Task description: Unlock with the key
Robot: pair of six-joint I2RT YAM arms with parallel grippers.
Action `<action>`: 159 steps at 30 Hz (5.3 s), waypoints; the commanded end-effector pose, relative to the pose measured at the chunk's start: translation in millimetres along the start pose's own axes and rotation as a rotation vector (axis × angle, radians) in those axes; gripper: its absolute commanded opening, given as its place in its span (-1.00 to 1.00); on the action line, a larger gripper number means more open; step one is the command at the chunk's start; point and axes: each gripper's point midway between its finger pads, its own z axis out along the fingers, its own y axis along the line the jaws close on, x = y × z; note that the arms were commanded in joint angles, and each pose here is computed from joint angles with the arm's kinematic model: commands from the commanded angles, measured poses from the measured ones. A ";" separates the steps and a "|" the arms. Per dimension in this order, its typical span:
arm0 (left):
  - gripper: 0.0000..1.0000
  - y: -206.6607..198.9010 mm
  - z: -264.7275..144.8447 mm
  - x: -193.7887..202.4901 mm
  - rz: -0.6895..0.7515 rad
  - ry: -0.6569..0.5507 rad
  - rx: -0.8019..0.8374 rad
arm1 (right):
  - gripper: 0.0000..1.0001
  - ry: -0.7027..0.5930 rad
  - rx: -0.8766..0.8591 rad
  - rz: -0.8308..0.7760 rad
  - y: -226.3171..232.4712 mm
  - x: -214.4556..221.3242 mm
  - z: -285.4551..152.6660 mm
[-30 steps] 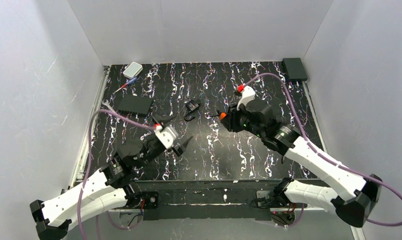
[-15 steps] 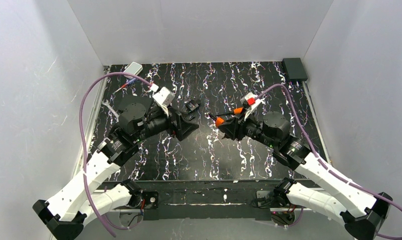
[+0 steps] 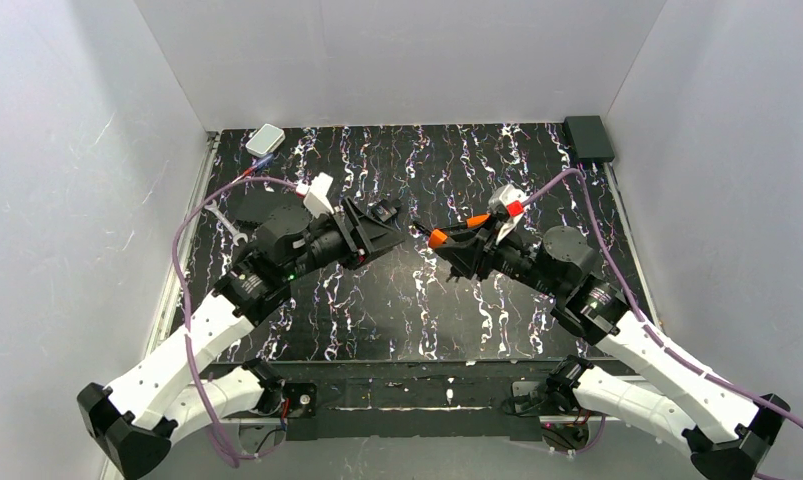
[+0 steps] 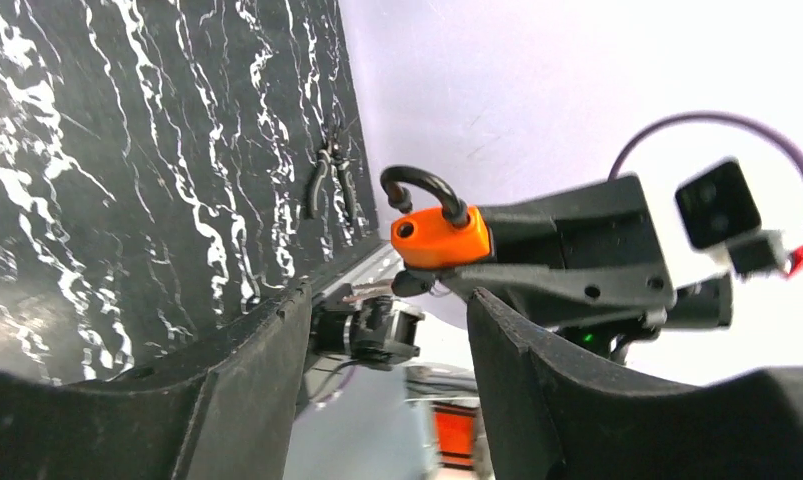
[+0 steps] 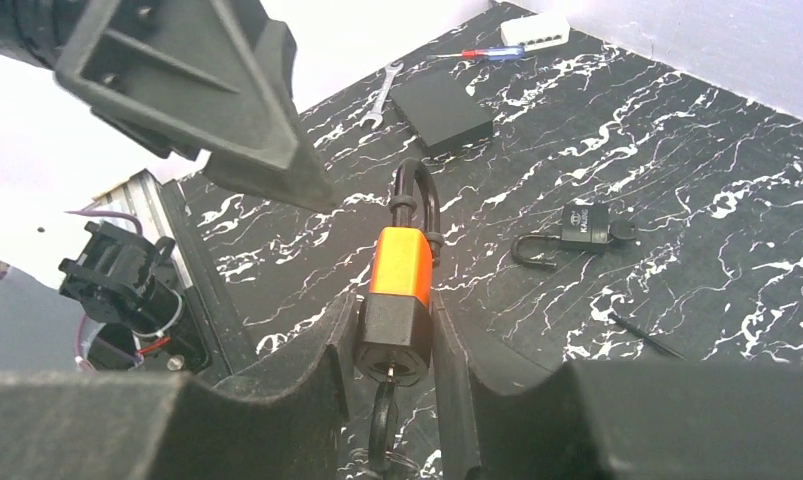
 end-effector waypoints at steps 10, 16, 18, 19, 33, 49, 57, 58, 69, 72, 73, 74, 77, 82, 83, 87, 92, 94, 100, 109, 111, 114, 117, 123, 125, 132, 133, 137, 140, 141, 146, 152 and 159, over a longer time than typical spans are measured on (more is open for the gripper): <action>0.16 -12.3 32.2 -18.7 -0.286 -0.068 0.017 | -0.97 -0.126 -0.102 -0.220 15.8 -48.3 6.5; 0.16 -2.4 44.2 -14.7 -0.301 -0.074 -0.022 | -0.97 -0.122 -0.128 -0.225 19.7 -48.2 9.1; 0.15 -2.1 47.0 -13.7 -0.297 -0.075 -0.027 | -0.97 -0.125 -0.125 -0.226 19.2 -48.1 9.0; 0.14 -1.6 48.8 -12.4 -0.294 -0.072 -0.031 | -0.97 -0.126 -0.126 -0.227 19.3 -48.1 9.1; -1.00 -10.0 56.3 -6.7 -0.157 -0.194 0.014 | -0.97 -0.255 -0.110 0.069 18.1 -42.1 11.0; -0.98 -71.9 18.5 16.7 0.527 -0.357 0.643 | -0.97 -0.208 -0.181 0.315 30.4 -64.3 24.0; -0.90 -92.7 -3.9 44.8 0.760 -0.292 0.830 | -0.97 -0.223 -0.239 0.375 30.5 -69.2 19.8; -0.87 -94.2 -6.8 46.2 0.778 -0.290 0.844 | -0.97 -0.226 -0.240 0.379 29.4 -69.4 18.9; 0.75 -90.2 -31.0 42.2 1.013 -0.324 0.786 | -0.97 -0.218 -0.217 0.335 24.8 -71.3 15.4; 0.96 -91.8 -43.3 33.2 1.088 -0.352 0.738 | -0.97 -0.203 -0.179 0.310 19.4 -68.5 13.9; 0.97 -89.9 -43.7 30.7 1.112 -0.351 0.712 | -0.97 -0.197 -0.159 0.305 16.5 -67.0 13.3; 0.97 -91.3 -49.0 25.3 1.134 -0.372 0.688 | -0.97 -0.196 -0.137 0.299 13.2 -66.6 12.3; 0.97 -86.2 -55.2 2.6 1.176 -0.432 0.555 | -0.97 -0.185 -0.065 0.292 2.0 -61.1 9.4; 0.97 -55.3 -54.8 -65.5 1.215 -0.563 0.111 | -0.97 -0.148 0.036 0.318 -15.0 -41.7 5.8; 0.97 -43.2 -54.2 -79.0 1.226 -0.584 0.003 | -0.97 -0.139 0.070 0.325 -20.8 -36.1 4.8; 0.97 8.7 -57.2 -121.3 1.253 -0.638 -0.373 | -0.97 -0.117 0.200 0.358 -44.1 -11.6 -0.9; 0.97 51.2 -58.7 -135.1 1.174 -0.630 -0.493 | -0.97 -0.077 0.231 0.419 -53.0 16.4 4.7; 0.97 59.3 -58.4 -136.8 1.161 -0.627 -0.514 | -0.97 -0.049 0.227 0.454 -53.7 29.3 10.3; 0.97 71.0 -48.1 -126.3 1.118 -0.569 -0.479 | -0.97 -0.042 0.246 0.491 -65.5 47.9 25.5; 0.96 84.1 -53.1 -130.2 1.132 -0.559 -0.564 | -0.97 -0.019 0.368 0.418 -112.5 80.5 51.3; 0.96 84.5 -54.8 -131.0 1.134 -0.563 -0.570 | -0.97 -0.016 0.399 0.361 -123.0 82.9 54.7; 0.96 84.7 -55.4 -130.4 1.137 -0.562 -0.569 | -0.97 0.008 0.405 0.274 -133.3 94.1 63.5; 0.95 85.3 -55.2 -130.0 1.137 -0.559 -0.570 | -0.97 0.052 0.417 0.209 -143.2 107.8 71.2; 0.99 85.3 -55.6 -129.7 1.135 -0.558 -0.569 | -0.97 0.126 0.405 0.216 -150.2 145.6 82.6; 0.99 85.5 -55.1 -129.4 1.136 -0.555 -0.569 | -0.97 0.157 0.384 0.235 -147.9 159.5 86.0; 0.99 87.7 -51.8 -128.0 1.139 -0.539 -0.569 | -0.97 0.213 0.320 0.291 -137.9 187.9 95.2; 0.99 87.4 -51.7 -128.0 1.138 -0.539 -0.569 | -0.97 0.222 0.310 0.302 -135.9 191.8 96.2; 0.99 88.4 -51.0 -127.7 1.138 -0.535 -0.571 | -0.97 0.238 0.267 0.341 -127.7 205.0 99.3; 0.99 89.1 -50.8 -127.8 1.138 -0.533 -0.574 | -0.97 0.250 0.253 0.372 -123.9 214.2 100.4; 0.99 89.4 -50.3 -127.5 1.139 -0.531 -0.574 | -0.97 0.249 0.251 0.382 -123.8 216.2 101.5; 0.99 91.0 -49.0 -127.0 1.140 -0.525 -0.578 | -0.97 0.242 0.255 0.433 -125.9 219.5 111.2; 0.92 92.1 -49.5 -127.4 1.139 -0.526 -0.585 | -0.97 0.226 0.248 0.514 -130.6 226.3 132.9; 0.92 94.9 -51.2 -129.1 1.138 -0.530 -0.605 | -0.96 0.257 0.213 0.555 -133.6 232.3 158.1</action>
